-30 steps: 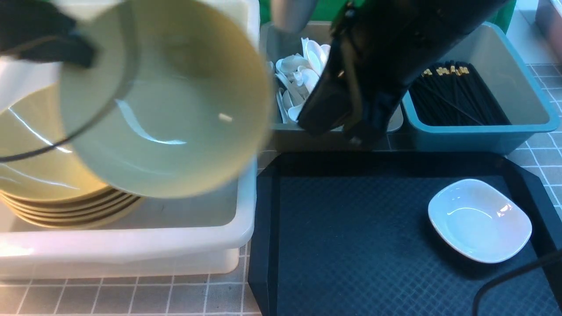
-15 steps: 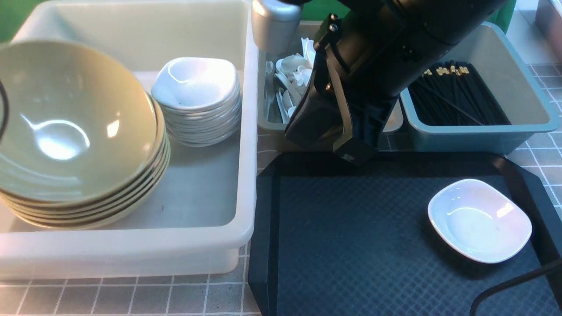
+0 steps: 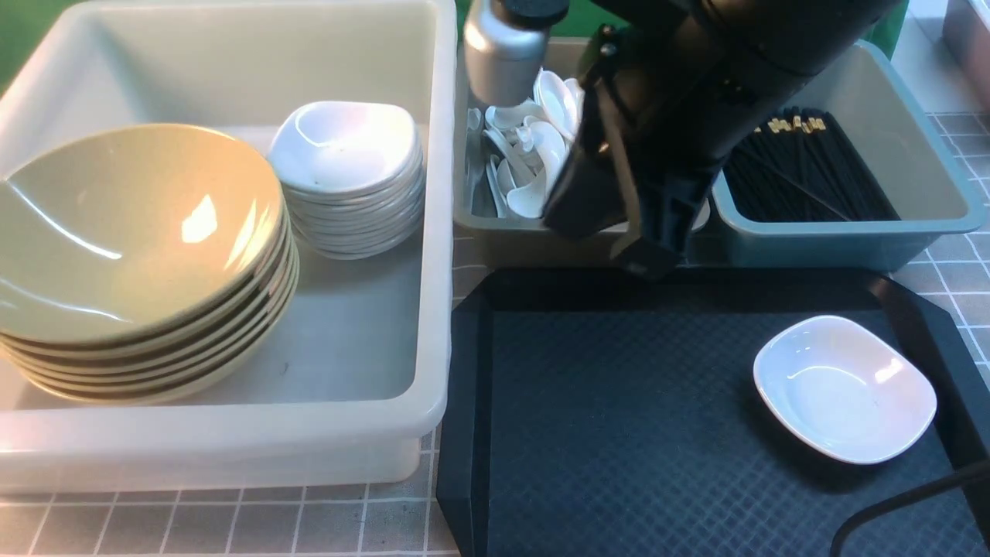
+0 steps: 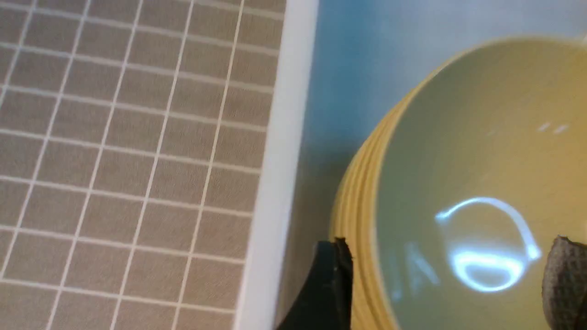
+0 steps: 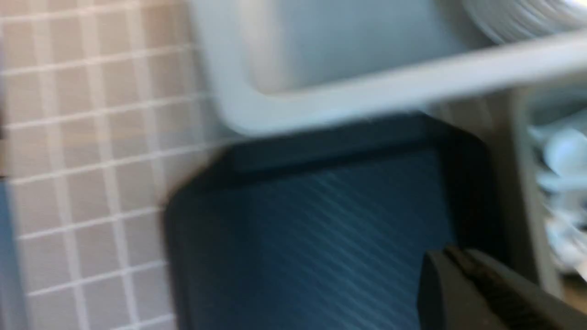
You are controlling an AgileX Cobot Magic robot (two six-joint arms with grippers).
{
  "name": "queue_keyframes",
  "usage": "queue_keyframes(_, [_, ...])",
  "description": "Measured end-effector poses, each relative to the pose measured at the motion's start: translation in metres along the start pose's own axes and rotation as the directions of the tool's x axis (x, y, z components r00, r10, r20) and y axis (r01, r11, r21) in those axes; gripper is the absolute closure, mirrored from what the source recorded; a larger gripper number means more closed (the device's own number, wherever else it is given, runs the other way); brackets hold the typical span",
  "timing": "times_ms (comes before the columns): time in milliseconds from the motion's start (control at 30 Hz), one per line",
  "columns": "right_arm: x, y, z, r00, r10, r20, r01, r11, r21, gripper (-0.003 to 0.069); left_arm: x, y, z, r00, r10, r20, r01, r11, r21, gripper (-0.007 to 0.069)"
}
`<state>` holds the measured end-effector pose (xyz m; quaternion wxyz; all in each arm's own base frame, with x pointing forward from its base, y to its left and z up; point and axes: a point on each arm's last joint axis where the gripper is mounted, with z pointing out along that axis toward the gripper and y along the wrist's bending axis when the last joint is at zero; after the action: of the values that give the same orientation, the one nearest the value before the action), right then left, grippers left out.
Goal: On grey table put chopsticks spoon bowls plates into blue grey white boxes.
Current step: 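Place the tan bowl onto the bowl stack in the left bin with the left gripper, then grasp the small white bowl on the black tray by its rim with the left gripper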
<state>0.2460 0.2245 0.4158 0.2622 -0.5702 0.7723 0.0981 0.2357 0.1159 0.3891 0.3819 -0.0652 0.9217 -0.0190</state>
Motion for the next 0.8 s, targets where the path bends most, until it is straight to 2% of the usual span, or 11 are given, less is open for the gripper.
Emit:
queue_keyframes(100, [0.008, -0.008, -0.012, 0.996, 0.085, -0.038, -0.079, 0.988, 0.133, 0.0640, -0.012, -0.046, -0.021, 0.993, 0.101, 0.064, -0.108, 0.986, 0.123, 0.0145])
queue_keyframes(200, [0.015, -0.012, -0.025, 0.989, 0.145, -0.036, -0.134, 0.968, 0.210, 0.0638, -0.011, -0.109, -0.023, 0.957, 0.275, 0.091, -0.290, 0.905, 0.311, 0.0249])
queue_keyframes(267, [0.030, -0.016, -0.040, 0.972, 0.234, -0.016, -0.223, 0.942, 0.252, 0.0637, -0.002, -0.160, -0.016, 0.899, 0.428, 0.097, -0.424, 0.789, 0.445, 0.0330])
queue_keyframes(367, [0.058, -0.019, -0.063, 0.935, 0.355, 0.013, -0.341, 0.887, 0.311, 0.0636, 0.015, -0.212, -0.001, 0.808, 0.581, 0.100, -0.533, 0.648, 0.544, 0.0437])
queue_keyframes(433, [0.072, -0.018, -0.071, 0.919, 0.394, 0.019, -0.378, 0.866, 0.328, 0.0635, 0.023, -0.236, 0.007, 0.762, 0.638, 0.113, -0.575, 0.586, 0.570, 0.0481])
queue_keyframes(467, [0.082, -0.016, -0.074, 0.902, 0.432, 0.023, -0.413, 0.844, 0.343, 0.0634, 0.033, -0.260, 0.015, 0.725, 0.678, 0.124, -0.600, 0.532, 0.597, 0.0517])
queue_keyframes(500, [0.088, -0.015, -0.077, 0.892, 0.451, 0.024, -0.430, 0.832, 0.349, 0.0634, 0.034, -0.264, 0.017, 0.720, 0.681, 0.132, -0.607, 0.527, 0.595, 0.0522])
queue_keyframes(600, [0.119, -0.008, -0.080, 0.848, 0.530, 0.008, -0.494, 0.785, 0.373, 0.0631, 0.059, -0.317, 0.038, 0.653, 0.737, 0.175, -0.652, 0.429, 0.625, 0.0569])
queue_keyframes(667, [0.137, 0.000, -0.077, 0.823, 0.568, -0.015, -0.520, 0.764, 0.383, 0.0631, 0.074, -0.350, 0.054, 0.618, 0.763, 0.187, -0.669, 0.386, 0.635, 0.0578])
queue_keyframes(800, [0.166, 0.017, -0.073, 0.791, 0.609, -0.049, -0.545, 0.740, 0.394, 0.0629, 0.095, -0.397, 0.080, 0.580, 0.796, 0.175, -0.670, 0.343, 0.658, 0.0575])
